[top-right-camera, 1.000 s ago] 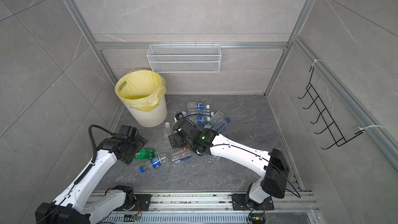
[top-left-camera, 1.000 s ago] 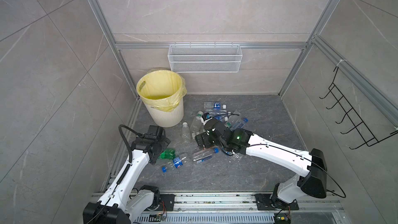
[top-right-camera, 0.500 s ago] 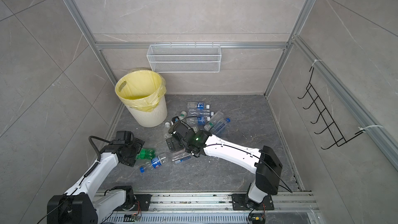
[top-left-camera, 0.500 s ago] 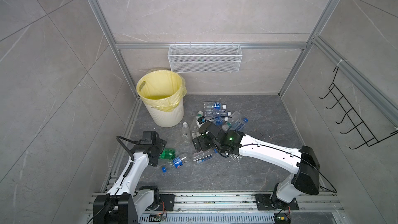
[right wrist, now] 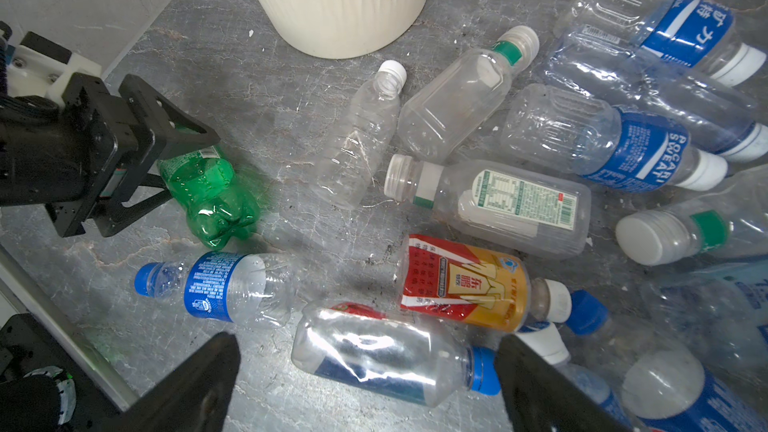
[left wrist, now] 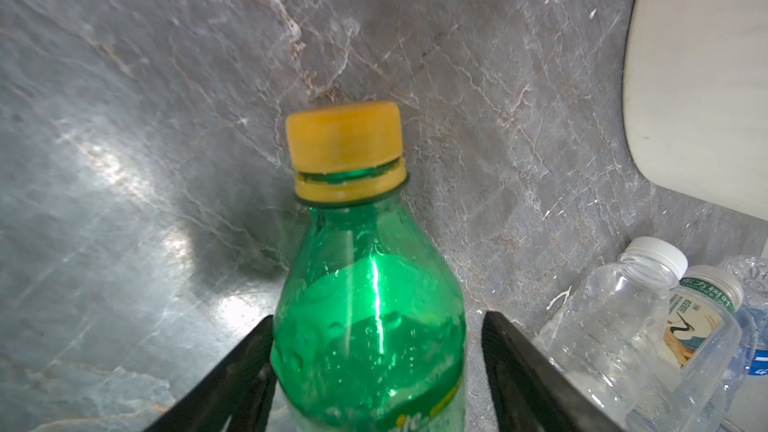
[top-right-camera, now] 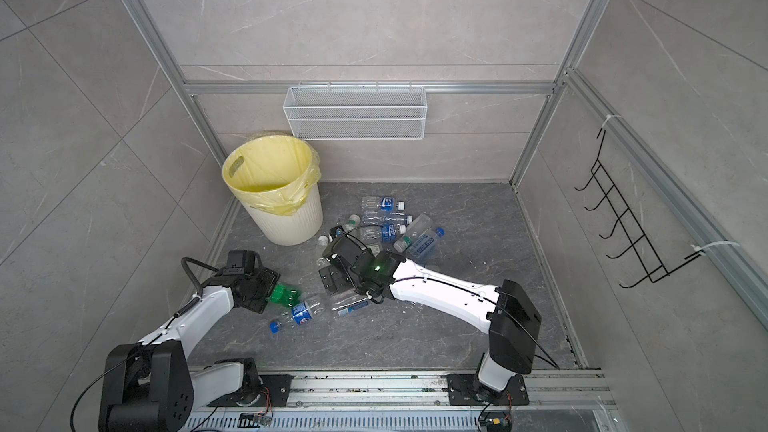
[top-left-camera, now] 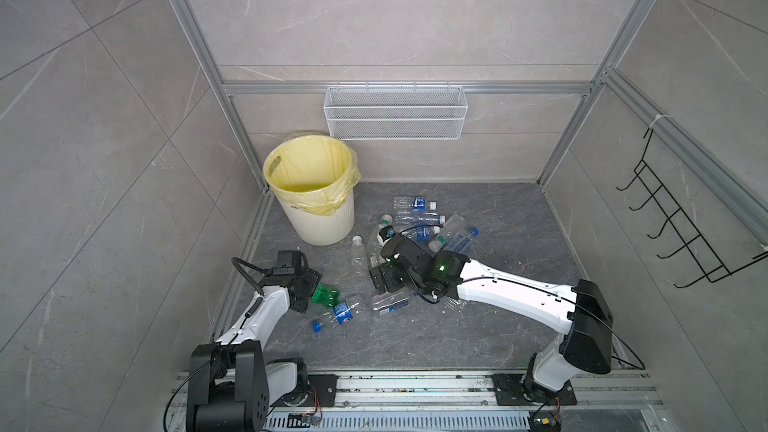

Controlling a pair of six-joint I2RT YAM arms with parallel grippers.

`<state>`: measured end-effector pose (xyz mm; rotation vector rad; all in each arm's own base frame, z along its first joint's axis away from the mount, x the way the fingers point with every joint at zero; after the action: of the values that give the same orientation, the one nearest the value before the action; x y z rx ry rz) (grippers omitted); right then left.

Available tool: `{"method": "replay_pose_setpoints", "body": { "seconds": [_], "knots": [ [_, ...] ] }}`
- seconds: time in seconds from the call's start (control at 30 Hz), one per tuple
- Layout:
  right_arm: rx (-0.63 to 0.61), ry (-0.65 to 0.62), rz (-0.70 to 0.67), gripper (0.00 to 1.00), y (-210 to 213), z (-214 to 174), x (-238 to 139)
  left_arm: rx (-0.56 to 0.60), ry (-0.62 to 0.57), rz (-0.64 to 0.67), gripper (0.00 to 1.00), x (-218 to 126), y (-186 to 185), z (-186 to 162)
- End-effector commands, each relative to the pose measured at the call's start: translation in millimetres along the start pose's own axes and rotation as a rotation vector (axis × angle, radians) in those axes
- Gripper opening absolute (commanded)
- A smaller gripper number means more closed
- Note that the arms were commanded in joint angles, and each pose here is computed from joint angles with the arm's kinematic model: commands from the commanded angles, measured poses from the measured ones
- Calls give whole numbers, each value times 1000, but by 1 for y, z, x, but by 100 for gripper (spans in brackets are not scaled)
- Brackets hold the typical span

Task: Throw the plastic bottles in the bin
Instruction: 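Lower the left gripper onto the second green bottle and grasp it, then lift the second green bottle with the left gripper over the bin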

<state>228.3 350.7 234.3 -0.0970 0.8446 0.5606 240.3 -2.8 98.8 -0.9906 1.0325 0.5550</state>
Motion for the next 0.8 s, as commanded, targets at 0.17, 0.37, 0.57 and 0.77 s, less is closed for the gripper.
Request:
{"method": "replay_pose_setpoints", "body": {
  "seconds": [0.17,0.37,0.57,0.77],
  "knots": [
    [26,-3,23,100,9,6,5,73,1,-92,63,1,-14,3],
    [32,-15,30,100,11,10,3,168,-26,-272,58,-18,-42,7],
    [38,-43,39,100,12,20,-9,291,-99,-373,57,-63,-66,16],
    [38,-83,41,100,12,35,-23,413,-256,-516,54,-136,-95,27]
  ]
}}
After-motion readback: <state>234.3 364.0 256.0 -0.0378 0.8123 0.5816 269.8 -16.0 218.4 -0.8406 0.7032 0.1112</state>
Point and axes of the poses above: each gripper's point midway between its finger pads, its own x axis out along the fingers, its own y axis along the line the jaws close on, z = x × y, the point moved 6 cm from there along -x, back along the fingers, and after that the axes turned 3 degrees about x, right-handed, at the moved point
